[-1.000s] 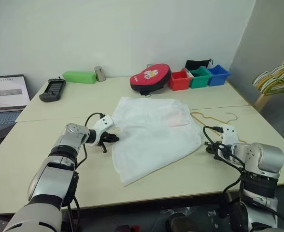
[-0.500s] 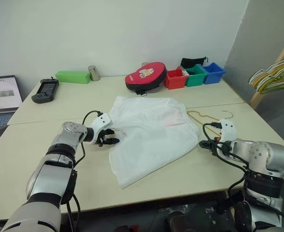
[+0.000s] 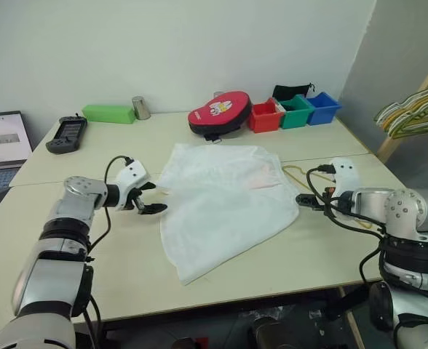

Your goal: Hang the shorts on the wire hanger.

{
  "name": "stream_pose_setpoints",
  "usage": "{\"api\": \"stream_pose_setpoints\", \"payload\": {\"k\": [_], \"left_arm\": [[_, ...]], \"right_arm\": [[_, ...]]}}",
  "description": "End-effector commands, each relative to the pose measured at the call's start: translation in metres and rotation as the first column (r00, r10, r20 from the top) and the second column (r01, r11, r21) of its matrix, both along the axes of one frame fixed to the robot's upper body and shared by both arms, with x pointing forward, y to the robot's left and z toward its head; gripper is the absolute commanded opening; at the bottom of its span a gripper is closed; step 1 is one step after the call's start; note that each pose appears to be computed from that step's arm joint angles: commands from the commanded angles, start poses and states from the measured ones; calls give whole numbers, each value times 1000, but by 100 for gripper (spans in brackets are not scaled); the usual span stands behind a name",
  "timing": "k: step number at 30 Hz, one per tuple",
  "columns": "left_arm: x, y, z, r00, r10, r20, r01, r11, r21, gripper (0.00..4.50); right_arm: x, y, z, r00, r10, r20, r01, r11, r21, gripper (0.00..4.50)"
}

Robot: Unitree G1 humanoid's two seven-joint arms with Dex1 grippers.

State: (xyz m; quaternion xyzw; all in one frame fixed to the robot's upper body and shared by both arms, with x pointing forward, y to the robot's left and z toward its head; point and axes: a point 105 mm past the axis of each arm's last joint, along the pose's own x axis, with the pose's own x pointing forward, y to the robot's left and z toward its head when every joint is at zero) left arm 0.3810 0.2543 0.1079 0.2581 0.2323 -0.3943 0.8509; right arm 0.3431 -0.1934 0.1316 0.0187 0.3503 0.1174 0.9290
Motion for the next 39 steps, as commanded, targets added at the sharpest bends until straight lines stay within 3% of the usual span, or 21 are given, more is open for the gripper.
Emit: {"api": "stream_pose_setpoints", "payload": {"k": [1,3,7,10,15,18,23,26,30,36,39], "left_arm": [[-11,-15,38,993,-78,85,81,996,-30,450],[-34,-42,41,984,-156,83,162,984,-67,450],[-100,-99,10,939,-344,-13,340,932,-128,450],[-123,-115,-4,923,-381,-50,370,916,-153,450],[-132,-129,-9,918,-392,-55,375,906,-194,450],[-148,-135,-34,901,-428,-71,415,898,-143,450],[-148,-135,-63,916,-395,-75,387,917,-99,450],[-144,-138,-72,924,-378,-62,372,924,-86,450],[-137,-137,-73,935,-352,-41,349,934,-76,450],[-135,-123,-77,943,-328,-62,326,944,-42,450],[-132,-119,-78,942,-329,-75,327,944,-36,433]], "right_arm": [[6,15,30,923,339,182,-311,936,-167,446],[5,10,31,767,603,219,-503,777,-377,446],[-2,-11,13,493,869,39,-679,413,-607,446],[2,-15,6,402,915,10,-718,322,-617,446],[7,-24,-9,284,955,-90,-717,149,-681,446],[20,-29,-26,234,951,-204,-671,6,-741,446],[37,-21,-35,193,939,-283,-597,-117,-794,446],[44,-13,-39,178,936,-304,-571,-154,-807,446],[50,-5,-35,174,943,-282,-538,-149,-829,446],[50,12,-37,109,951,-289,-522,-192,-831,446],[51,15,-37,115,957,-267,-540,-166,-825,430]]}}
